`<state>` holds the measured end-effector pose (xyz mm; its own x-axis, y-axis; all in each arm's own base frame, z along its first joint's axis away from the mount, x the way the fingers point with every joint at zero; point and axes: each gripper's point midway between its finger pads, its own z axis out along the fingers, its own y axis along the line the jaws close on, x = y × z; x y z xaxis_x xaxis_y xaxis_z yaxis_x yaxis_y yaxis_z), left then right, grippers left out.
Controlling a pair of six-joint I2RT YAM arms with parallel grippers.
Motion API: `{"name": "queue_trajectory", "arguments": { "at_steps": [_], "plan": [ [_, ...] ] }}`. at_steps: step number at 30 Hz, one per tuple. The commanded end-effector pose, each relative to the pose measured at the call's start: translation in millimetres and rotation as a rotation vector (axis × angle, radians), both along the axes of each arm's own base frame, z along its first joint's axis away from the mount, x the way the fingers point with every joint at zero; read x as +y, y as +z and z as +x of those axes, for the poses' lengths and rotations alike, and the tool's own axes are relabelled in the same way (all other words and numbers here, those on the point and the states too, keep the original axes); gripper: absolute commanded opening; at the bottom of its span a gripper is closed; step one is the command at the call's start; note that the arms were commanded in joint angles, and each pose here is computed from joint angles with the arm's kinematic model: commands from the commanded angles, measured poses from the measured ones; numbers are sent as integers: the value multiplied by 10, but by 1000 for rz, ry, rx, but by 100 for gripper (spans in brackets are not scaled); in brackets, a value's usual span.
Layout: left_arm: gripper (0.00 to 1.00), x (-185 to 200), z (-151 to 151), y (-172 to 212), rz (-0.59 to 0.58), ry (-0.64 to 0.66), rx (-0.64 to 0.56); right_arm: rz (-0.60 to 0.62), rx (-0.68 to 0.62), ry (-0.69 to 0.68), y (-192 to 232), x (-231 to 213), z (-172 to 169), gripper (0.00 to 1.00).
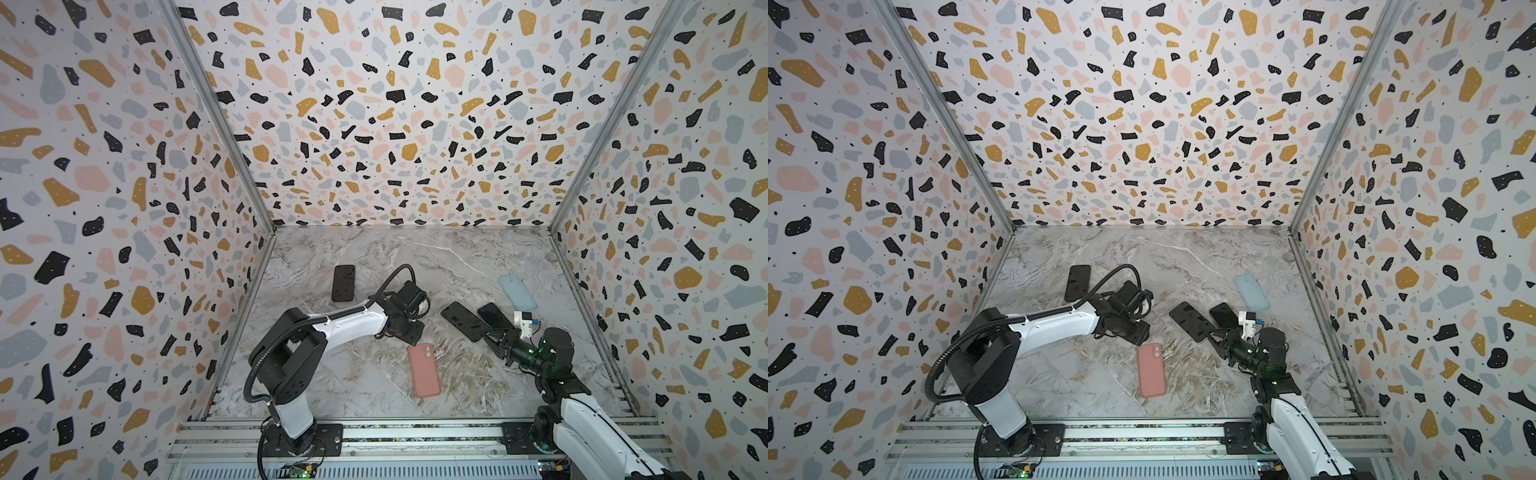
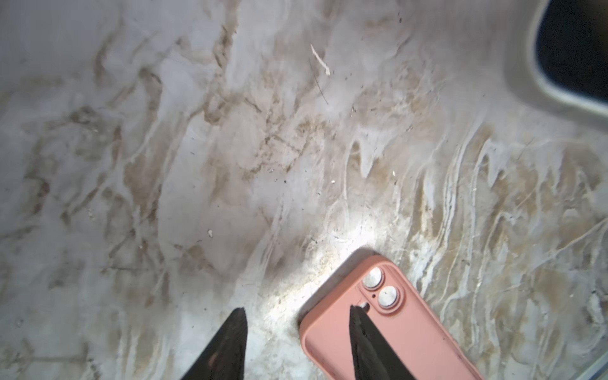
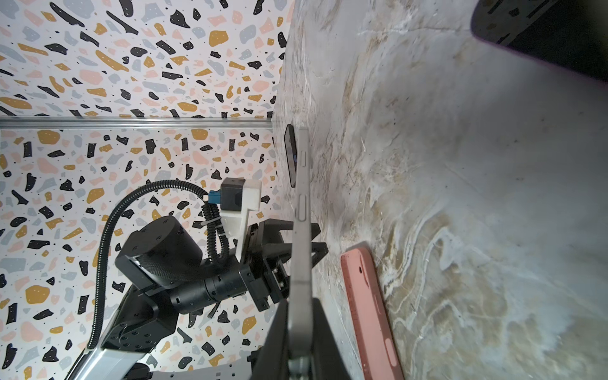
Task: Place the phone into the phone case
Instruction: 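Grasp the pink case edge with the left gripper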
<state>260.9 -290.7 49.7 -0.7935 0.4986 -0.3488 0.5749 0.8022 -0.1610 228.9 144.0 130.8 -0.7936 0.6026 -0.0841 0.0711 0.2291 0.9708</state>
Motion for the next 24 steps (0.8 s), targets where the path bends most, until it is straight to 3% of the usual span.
{"name": "queue_trajectory", "arguments": {
  "at_steps": [1, 11, 24],
  "plan": [
    [51, 25, 6, -13, 79, -56, -39, 0, -82, 25, 213, 25, 33, 0],
    [50, -104, -62, -171, 129, -121, -35, -7, -68, 31, 157, 27, 22, 0],
    [30, -20, -111, -274, 155, -117, -22, -14, -59, 38, 112, 32, 7, 0]
  ]
}}
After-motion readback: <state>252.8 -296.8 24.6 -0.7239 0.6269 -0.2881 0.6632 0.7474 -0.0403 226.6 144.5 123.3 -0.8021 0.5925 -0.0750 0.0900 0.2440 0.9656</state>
